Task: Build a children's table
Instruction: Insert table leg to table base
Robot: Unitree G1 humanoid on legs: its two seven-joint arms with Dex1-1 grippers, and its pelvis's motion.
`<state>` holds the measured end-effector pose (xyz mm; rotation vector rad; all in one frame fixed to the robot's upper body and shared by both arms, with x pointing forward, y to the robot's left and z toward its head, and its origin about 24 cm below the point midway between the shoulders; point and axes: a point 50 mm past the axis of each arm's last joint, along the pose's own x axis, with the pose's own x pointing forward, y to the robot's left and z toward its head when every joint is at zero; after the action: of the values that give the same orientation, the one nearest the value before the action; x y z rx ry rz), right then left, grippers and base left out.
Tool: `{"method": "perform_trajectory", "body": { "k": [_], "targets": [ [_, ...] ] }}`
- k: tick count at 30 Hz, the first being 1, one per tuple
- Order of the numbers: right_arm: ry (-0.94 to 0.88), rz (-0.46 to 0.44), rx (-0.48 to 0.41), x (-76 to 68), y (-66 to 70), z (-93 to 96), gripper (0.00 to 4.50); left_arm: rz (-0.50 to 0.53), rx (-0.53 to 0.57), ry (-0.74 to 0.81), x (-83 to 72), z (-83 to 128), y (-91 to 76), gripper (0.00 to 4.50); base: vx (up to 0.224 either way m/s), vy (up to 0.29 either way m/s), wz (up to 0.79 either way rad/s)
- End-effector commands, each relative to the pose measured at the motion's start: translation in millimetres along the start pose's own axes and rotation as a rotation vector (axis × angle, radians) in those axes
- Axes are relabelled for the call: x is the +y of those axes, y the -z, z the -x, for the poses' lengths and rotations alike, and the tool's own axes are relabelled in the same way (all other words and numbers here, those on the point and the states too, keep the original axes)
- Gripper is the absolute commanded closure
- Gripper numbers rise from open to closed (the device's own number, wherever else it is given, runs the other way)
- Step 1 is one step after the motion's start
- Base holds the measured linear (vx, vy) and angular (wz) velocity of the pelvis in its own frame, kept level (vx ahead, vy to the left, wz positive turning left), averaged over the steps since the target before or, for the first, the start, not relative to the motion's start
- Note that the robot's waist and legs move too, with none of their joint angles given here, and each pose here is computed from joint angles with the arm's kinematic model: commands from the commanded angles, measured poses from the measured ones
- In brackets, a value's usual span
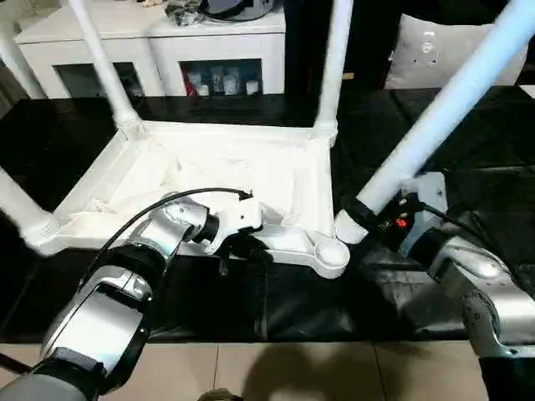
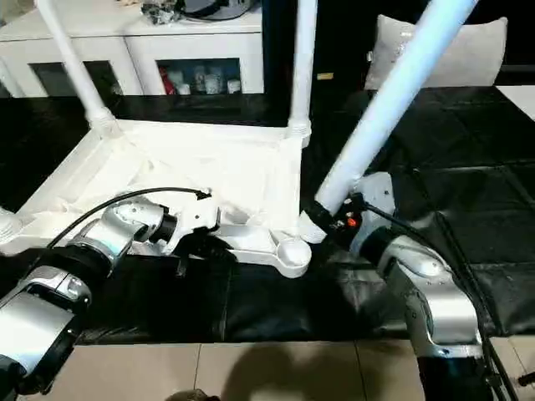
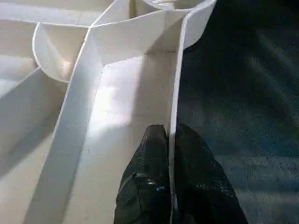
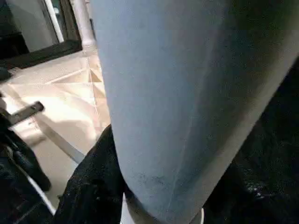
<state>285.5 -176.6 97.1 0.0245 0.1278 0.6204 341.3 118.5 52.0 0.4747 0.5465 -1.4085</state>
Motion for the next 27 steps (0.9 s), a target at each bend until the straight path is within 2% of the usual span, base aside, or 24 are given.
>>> {"method": "perform_trajectory", "body": {
  "k": [1, 4, 5, 7, 9, 12, 15, 19, 24, 27],
  "targets": [
    [-0.042, 0.018, 0.018, 4.1, -5.5, -7.1, 2.63, 0.208, -0.021, -0.152, 6.0, 3, 13.6, 4.50, 0.000, 0.000, 0.00],
    [-0.071, -0.017, 0.031, 5.6, -7.9, -12.6, 2.63, 0.367, -0.102, -0.238, 8.0, -3, 12.1, 4.50, 0.000, 0.000, 0.00],
    [-0.097, 0.002, 0.031, 6.8, -10.3, -15.1, 2.63, 0.420, -0.147, -0.255, 6.9, -6, 9.9, 4.50, 0.000, 0.000, 0.00],
    [-0.129, 0.032, 0.031, 8.3, -12.7, -18.6, 2.63, 0.454, -0.153, -0.262, 2.8, -10, 11.2, 4.50, 0.000, 0.000, 0.00],
    [-0.158, 0.041, 0.037, 9.2, -13.9, -21.4, 2.63, 0.448, -0.112, -0.269, -2.3, -13, 15.3, 4.50, 0.000, 0.000, 0.00],
    [-0.190, 0.054, 0.056, 9.4, -14.9, -26.5, 2.63, 0.389, -0.082, -0.259, -13.7, -20, 17.6, 4.50, 0.000, 0.000, 0.00],
    [-0.225, 0.072, 0.087, 8.9, -15.4, -30.2, 2.63, 0.224, -0.115, -0.164, -30.8, -22, 11.1, 4.50, 0.000, 0.000, 0.00],
    [-0.240, 0.088, 0.095, 7.9, -17.3, -32.9, 2.63, 0.136, -0.068, -0.152, -37.5, -19, 15.7, 4.50, 0.000, 0.000, 0.00],
    [-0.276, 0.113, 0.119, 5.9, -23.7, -36.8, 2.63, 0.111, -0.080, -0.191, -39.9, -12, 15.1, 4.50, 0.000, 0.000, 0.00],
    [-0.318, 0.108, 0.174, 5.9, -20.7, -35.7, 2.63, 0.088, -0.097, -0.183, -41.0, -9, 12.9, 4.50, 0.000, 0.000, 0.00]
  ]
}}
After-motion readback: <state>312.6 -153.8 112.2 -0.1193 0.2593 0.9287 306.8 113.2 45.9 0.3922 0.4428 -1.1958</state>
